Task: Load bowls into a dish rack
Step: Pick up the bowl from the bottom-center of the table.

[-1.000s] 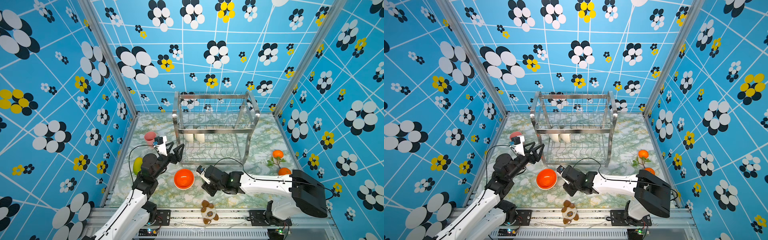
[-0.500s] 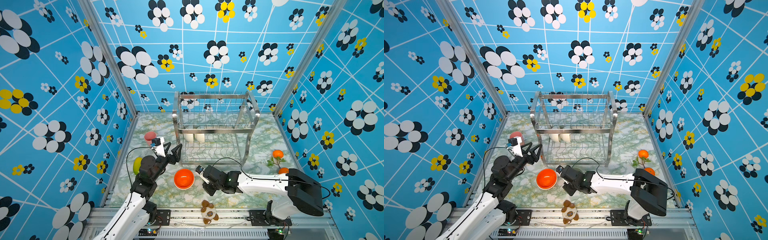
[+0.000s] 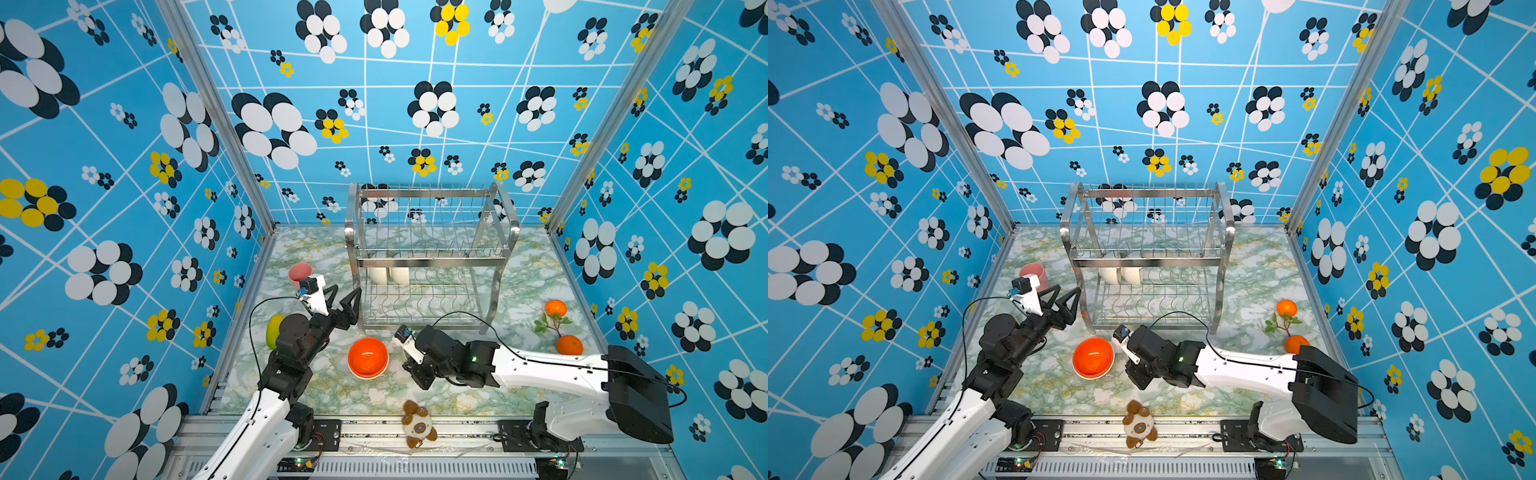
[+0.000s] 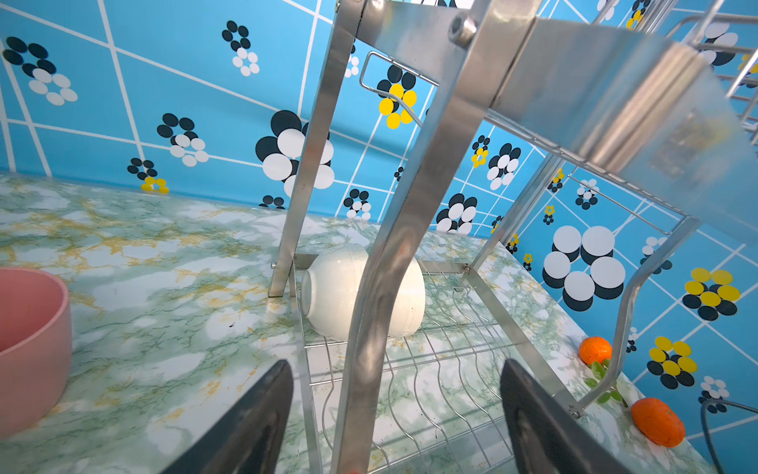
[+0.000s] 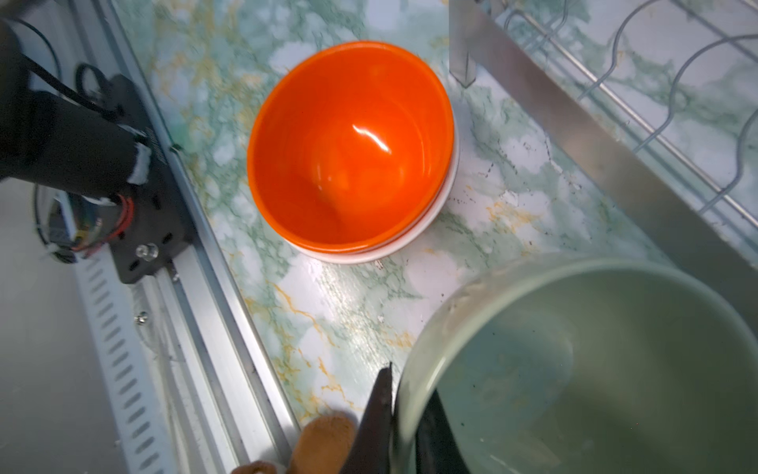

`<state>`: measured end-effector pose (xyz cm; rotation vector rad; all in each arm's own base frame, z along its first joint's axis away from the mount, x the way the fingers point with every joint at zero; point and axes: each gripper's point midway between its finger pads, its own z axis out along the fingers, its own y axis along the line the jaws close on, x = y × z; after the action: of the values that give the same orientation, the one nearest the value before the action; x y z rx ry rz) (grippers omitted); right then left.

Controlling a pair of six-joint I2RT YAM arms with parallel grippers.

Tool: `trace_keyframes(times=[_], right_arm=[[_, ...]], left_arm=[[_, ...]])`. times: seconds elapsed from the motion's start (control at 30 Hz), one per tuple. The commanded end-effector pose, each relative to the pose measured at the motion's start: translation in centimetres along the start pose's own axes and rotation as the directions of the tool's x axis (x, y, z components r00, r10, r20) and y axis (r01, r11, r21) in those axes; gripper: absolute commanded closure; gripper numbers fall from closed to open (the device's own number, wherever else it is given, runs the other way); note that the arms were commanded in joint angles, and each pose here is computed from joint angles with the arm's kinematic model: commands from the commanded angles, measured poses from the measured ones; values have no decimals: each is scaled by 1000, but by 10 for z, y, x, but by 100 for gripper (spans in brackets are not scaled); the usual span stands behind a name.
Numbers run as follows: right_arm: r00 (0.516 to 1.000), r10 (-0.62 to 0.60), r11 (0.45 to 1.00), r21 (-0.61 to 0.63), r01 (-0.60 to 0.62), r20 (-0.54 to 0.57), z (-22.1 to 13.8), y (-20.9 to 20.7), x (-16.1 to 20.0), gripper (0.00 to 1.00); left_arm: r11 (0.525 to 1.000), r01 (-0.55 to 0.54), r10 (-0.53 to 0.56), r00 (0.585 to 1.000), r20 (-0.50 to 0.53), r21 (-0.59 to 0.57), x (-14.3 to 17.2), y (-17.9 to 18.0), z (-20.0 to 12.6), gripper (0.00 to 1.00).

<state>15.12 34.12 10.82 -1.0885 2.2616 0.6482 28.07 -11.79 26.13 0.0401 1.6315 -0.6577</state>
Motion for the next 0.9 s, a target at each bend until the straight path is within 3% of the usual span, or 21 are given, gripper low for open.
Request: trace_keyframes(times=[0.0, 0.43, 0.77, 0.87], right_arm=[[988, 83, 993, -99, -70, 131, -16, 7, -29, 99], [875, 355, 880, -433, -194, 330, -47, 9, -89, 98], [757, 502, 786, -585, -199, 417, -57, -12, -138, 98], [729, 534, 757, -627, -186, 429, -54, -16, -148, 98]], left_arm=[[1000, -18, 19, 1000, 6, -22, 2, 6, -2, 19], [999, -5, 6, 1000, 14, -32, 2, 9, -3, 17], [999, 1, 0, 1000, 28, -45, -1, 11, -4, 0], [999, -2, 3, 1000, 31, -45, -2, 11, -4, 1]])
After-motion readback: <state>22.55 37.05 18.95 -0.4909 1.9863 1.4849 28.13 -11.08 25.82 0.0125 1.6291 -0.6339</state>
